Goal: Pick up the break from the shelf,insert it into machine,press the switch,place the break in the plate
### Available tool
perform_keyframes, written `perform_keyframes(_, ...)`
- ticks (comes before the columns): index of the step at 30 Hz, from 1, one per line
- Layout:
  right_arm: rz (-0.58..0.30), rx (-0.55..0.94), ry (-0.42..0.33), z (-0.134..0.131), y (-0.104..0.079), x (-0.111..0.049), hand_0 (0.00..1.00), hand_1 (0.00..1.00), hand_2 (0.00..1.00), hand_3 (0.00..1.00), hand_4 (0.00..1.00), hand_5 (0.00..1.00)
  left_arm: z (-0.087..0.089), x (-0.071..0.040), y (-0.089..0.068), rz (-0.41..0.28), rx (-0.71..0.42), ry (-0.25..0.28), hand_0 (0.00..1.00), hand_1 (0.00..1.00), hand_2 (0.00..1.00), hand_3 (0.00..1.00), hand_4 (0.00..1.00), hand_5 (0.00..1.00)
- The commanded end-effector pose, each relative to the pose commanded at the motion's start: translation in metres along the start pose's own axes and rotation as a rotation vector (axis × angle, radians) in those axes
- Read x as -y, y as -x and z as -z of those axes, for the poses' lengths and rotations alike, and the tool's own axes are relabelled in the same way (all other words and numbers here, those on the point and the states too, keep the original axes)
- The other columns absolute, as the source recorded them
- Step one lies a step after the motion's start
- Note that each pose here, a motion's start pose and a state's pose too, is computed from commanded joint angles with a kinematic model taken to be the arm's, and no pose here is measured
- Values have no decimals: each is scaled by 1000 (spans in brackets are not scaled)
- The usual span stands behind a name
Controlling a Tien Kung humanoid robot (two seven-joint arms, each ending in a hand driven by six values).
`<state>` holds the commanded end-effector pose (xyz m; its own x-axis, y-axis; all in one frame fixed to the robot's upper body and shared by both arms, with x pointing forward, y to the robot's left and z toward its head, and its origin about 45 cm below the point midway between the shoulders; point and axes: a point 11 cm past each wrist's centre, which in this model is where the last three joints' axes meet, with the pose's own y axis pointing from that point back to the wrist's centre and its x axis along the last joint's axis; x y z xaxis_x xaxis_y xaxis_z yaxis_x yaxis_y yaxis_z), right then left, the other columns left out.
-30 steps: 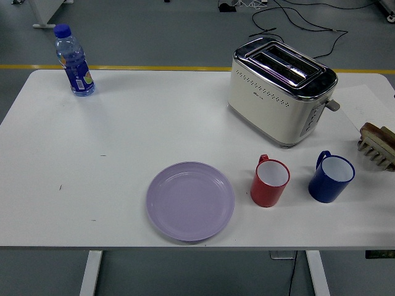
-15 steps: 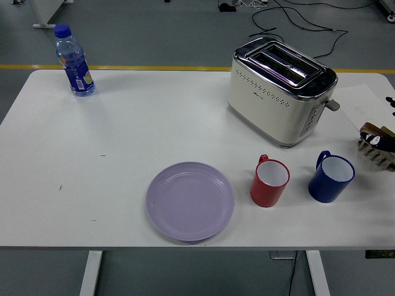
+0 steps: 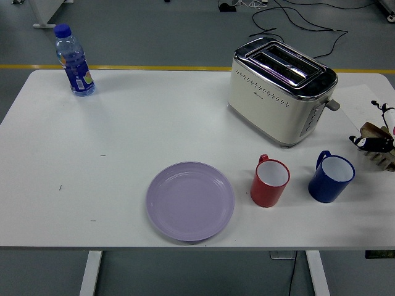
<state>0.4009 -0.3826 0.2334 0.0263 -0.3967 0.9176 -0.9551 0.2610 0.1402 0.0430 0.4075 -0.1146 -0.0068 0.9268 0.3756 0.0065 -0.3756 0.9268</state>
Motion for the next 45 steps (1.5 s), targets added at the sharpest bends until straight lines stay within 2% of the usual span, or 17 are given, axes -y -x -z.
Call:
perform_keyframes(3,-14,-41,39,1,0,2,899,822,875,906,857,287,0,0,0,0,-2,1,661,573,597,629,345,998)
perform_keyframes(4,-21,-50,45,1,-1,3,744,685,690,814,833,271,0,0,0,1,-3,1,660,574,597,630,348,998)
perform_keyframes(9,-26,-91,77,5,-1,6,744,685,690,814,833,271,0,0,1,1,-3,0,660,574,597,630,348,998)
perform_keyframes(10,-25,-93,79,5,0,6,686,636,643,774,821,270,0,0,1,1,-3,0,661,573,597,629,348,998)
perform_keyframes(15,-14,-130,122,5,1,8,686,636,643,774,821,270,0,0,0,0,-5,0,661,573,597,629,348,998)
perform_keyframes(16,-13,-133,126,5,1,9,624,586,590,733,768,225,0,0,0,0,-5,0,661,573,597,630,349,998)
perform_keyframes(21,-14,-165,157,3,1,10,624,586,590,733,768,225,-1,0,0,-1,-7,2,661,573,597,630,349,998)
perform_keyframes(22,-19,-179,164,3,0,10,546,528,540,689,720,185,-1,0,0,-1,-7,2,662,573,597,630,349,998)
perform_keyframes(23,-26,-189,167,3,-2,10,546,528,540,689,720,185,-1,0,-1,-1,-8,3,662,573,597,630,349,998)
perform_keyframes(27,-35,-209,174,5,-4,10,546,528,540,689,720,185,-1,0,-1,-2,-10,3,662,573,597,630,349,998)
perform_keyframes(28,-36,-213,174,6,-4,10,476,468,489,611,684,161,-1,0,-1,-2,-9,3,662,572,598,630,350,998)
perform_keyframes(33,-30,-242,183,7,-3,11,476,468,489,611,684,161,-1,0,-1,-3,-9,2,662,572,598,630,350,998)
perform_keyframes(34,-27,-251,186,8,-3,11,412,411,450,536,594,66,-1,0,-1,-3,-9,2,662,574,597,630,350,998)
perform_keyframes(39,-17,-278,194,8,-3,10,412,411,450,536,594,66,-2,0,-2,-4,-11,3,662,574,597,630,350,998)
perform_keyframes(40,-17,-280,194,9,-3,10,356,366,430,517,550,26,-2,0,-2,-4,-12,3,662,573,598,629,351,998)
perform_keyframes(45,-33,-284,179,15,-5,11,356,366,430,517,550,26,-2,0,-3,-6,-13,4,662,573,598,629,351,998)
